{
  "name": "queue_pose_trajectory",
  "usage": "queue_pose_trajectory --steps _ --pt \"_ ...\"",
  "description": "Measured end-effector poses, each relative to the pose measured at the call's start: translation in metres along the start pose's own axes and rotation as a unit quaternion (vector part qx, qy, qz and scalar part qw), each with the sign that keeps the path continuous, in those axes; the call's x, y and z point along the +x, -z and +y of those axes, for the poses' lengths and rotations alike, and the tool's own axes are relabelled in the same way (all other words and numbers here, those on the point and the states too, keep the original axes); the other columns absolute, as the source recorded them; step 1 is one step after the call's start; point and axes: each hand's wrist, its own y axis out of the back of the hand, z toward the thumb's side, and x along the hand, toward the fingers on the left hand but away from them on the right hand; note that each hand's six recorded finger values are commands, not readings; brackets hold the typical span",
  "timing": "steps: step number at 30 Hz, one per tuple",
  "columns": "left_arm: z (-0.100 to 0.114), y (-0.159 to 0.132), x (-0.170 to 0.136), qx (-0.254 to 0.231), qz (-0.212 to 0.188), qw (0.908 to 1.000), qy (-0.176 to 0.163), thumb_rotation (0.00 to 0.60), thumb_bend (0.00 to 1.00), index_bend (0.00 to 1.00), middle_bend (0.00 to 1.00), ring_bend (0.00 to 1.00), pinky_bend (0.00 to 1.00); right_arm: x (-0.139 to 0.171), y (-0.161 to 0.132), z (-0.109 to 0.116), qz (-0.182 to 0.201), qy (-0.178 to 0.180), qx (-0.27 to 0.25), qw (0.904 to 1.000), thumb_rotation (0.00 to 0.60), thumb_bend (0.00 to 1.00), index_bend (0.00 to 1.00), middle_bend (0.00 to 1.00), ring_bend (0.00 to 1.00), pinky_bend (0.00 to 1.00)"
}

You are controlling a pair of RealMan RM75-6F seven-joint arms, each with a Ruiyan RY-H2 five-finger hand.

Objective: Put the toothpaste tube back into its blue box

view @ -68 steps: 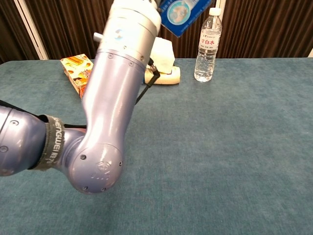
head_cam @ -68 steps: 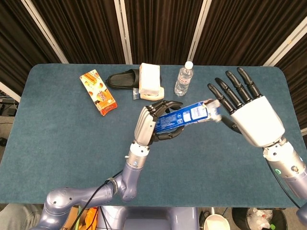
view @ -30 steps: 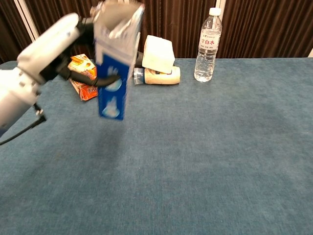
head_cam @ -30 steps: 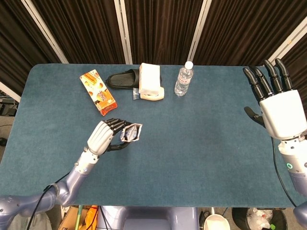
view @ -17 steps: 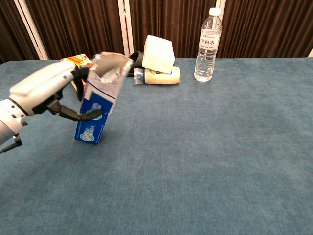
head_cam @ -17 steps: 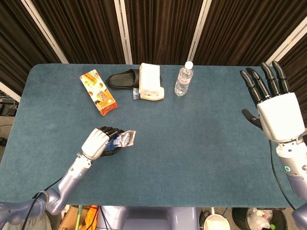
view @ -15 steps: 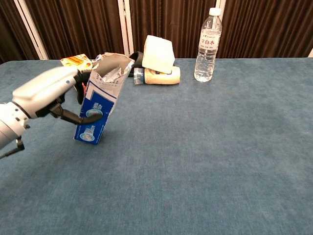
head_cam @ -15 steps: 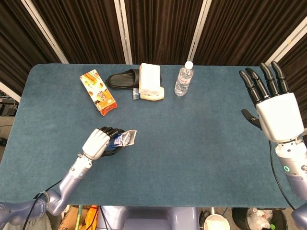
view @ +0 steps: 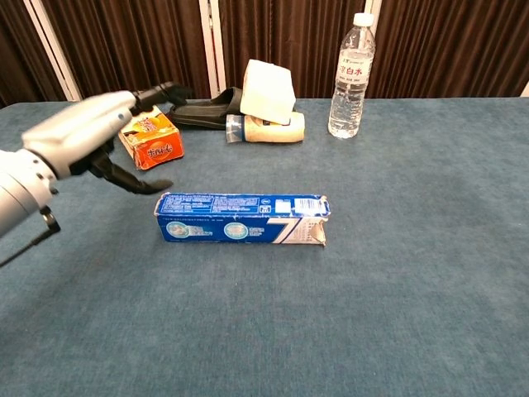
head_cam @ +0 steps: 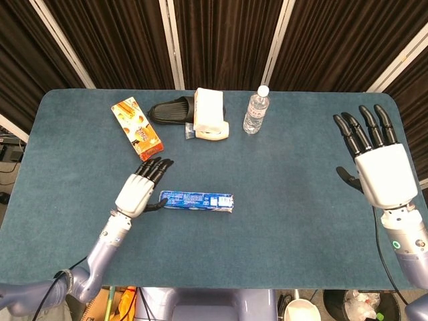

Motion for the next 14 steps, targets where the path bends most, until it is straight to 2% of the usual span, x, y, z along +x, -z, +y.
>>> queue_pose_trajectory --steps 5,8,11,14 --pt "0.026 0.016 -0.014 0.013 0.015 0.9997 -0.012 0.6 0.27 0.05 0.09 0.08 0.11 0.026 0.002 -0.018 -0.01 -0.029 -0.01 0.9995 0.6 0.16 0.0 0.17 0.0 0.0" --pt "0.043 0.032 -0.032 0.026 0.031 0.9991 -0.014 0.6 0.27 0.04 0.07 0.08 0.11 0.048 0.004 -0.034 -0.022 -0.058 -0.017 0.9979 0.6 0.16 0.0 0.17 0.0 0.0" --pt "0.06 0.051 -0.059 0.041 0.054 0.9977 -0.012 0.6 0.27 0.0 0.01 0.05 0.06 0.075 0.005 -0.051 -0.042 -0.091 -0.033 0.9945 0.6 0.15 0.0 0.17 0.0 0.0" --pt "0.076 0.068 -0.093 0.05 0.083 0.9952 -0.01 0.6 0.26 0.0 0.0 0.03 0.04 0.103 0.005 -0.066 -0.066 -0.121 -0.055 0.989 0.6 0.16 0.0 0.16 0.0 0.0"
